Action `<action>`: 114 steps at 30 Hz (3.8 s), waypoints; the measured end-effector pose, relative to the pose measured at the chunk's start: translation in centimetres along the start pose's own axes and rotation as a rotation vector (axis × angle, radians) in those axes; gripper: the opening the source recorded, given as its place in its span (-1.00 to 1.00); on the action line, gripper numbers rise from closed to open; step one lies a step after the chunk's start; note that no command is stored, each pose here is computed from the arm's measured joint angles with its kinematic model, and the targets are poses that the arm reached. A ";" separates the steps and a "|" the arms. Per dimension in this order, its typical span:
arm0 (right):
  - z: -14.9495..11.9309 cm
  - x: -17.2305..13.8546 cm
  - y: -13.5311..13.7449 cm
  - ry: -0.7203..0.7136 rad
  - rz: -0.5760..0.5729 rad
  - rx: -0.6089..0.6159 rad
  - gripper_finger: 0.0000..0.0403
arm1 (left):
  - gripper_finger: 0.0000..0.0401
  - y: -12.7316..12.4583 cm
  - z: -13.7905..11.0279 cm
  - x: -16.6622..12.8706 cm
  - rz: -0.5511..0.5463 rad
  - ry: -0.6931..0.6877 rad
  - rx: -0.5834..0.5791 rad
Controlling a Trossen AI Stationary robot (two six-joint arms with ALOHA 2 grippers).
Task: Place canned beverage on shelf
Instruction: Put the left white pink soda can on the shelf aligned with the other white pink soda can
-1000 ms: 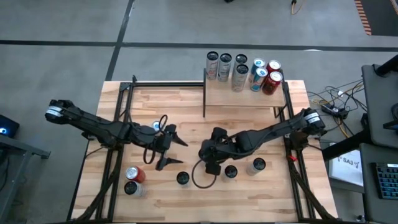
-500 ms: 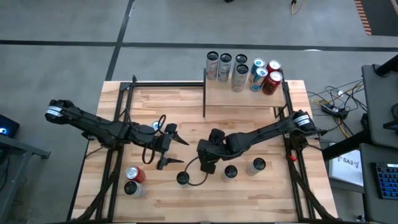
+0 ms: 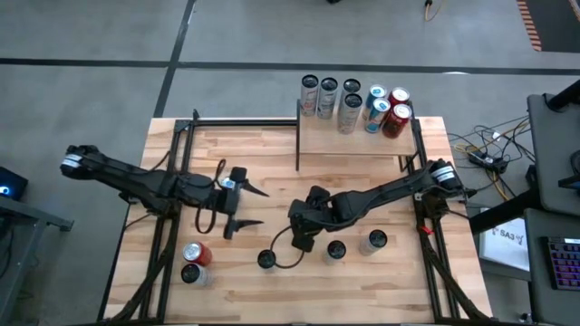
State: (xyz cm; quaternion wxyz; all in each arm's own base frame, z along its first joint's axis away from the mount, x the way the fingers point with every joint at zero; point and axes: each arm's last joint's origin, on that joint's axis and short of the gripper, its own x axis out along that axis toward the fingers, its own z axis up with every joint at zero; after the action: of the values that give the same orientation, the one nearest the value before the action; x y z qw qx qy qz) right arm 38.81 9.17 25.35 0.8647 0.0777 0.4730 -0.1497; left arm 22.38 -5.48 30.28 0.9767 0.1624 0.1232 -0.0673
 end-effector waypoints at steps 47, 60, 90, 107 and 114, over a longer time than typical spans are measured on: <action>7.2 -17.0 -12.3 -0.136 -0.181 0.339 0.21 | 0.61 1.2 1.1 -1.9 0.178 -0.032 0.284; 8.8 -16.5 -21.5 -0.127 -0.265 0.503 0.21 | 0.61 2.5 0.6 -1.8 0.266 0.034 0.418; 9.7 -11.3 -22.8 0.013 -0.296 0.446 0.21 | 0.61 8.2 -2.1 -2.0 0.258 0.030 0.227; 10.2 -10.1 -22.8 0.009 -0.298 0.429 0.39 | 0.61 8.2 -2.1 -2.0 0.262 0.023 0.222; 10.6 -10.6 -22.8 -0.024 -0.290 0.410 0.42 | 0.61 8.2 -2.1 -2.0 0.262 0.023 0.222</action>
State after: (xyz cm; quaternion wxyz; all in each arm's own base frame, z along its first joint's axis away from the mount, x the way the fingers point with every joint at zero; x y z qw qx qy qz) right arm 34.29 -13.29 40.14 0.8059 0.1809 0.4288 -0.3659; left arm 21.44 3.09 31.36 0.9516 0.2849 0.1042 0.0492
